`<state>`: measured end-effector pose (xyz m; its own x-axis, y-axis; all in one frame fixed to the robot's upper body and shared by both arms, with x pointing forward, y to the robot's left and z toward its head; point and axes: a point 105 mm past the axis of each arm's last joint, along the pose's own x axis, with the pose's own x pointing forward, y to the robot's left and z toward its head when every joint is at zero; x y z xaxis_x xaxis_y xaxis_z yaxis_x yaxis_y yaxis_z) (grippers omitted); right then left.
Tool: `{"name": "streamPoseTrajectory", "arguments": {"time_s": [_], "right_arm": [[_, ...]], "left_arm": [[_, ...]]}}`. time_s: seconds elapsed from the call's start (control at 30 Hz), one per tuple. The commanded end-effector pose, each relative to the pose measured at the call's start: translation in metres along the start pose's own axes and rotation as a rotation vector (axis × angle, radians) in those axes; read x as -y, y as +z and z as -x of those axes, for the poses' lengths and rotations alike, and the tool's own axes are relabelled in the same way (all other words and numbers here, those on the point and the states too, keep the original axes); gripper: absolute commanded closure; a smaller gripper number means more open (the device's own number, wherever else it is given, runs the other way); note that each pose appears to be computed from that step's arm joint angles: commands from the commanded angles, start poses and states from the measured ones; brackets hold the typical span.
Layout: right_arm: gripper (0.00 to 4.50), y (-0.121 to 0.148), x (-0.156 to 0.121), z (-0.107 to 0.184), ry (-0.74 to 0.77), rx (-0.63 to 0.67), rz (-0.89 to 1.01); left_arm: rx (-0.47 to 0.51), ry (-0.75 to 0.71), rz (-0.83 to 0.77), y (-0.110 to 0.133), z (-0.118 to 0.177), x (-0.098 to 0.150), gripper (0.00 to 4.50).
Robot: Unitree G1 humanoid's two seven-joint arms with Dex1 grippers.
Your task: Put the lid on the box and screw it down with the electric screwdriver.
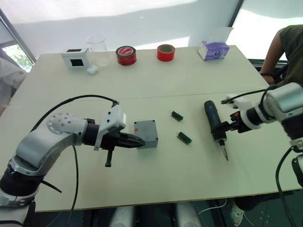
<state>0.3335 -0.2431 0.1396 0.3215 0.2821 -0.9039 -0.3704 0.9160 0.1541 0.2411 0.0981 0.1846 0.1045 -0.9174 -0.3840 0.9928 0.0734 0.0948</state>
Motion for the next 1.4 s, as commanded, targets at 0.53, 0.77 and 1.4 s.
{"name": "streamPoseTrajectory", "arguments": {"time_s": [0.53, 0.77, 1.4], "right_arm": [[2.70, 0.021, 0.006, -0.006, -0.047, 0.043, 0.065], [2.70, 0.113, -0.013, 0.092, -0.122, 0.764, 0.488], [2.70, 0.073, -0.204, 0.080, 0.634, 1.454, 0.394]], "left_arm": [[0.014, 0.230, -0.018, -0.009, 0.015, -0.027, 4.50], [0.018, 0.319, 0.034, -0.013, 0.043, -0.045, 4.50], [0.017, 0.234, 0.024, -0.010, 0.016, -0.060, 4.50]]}}
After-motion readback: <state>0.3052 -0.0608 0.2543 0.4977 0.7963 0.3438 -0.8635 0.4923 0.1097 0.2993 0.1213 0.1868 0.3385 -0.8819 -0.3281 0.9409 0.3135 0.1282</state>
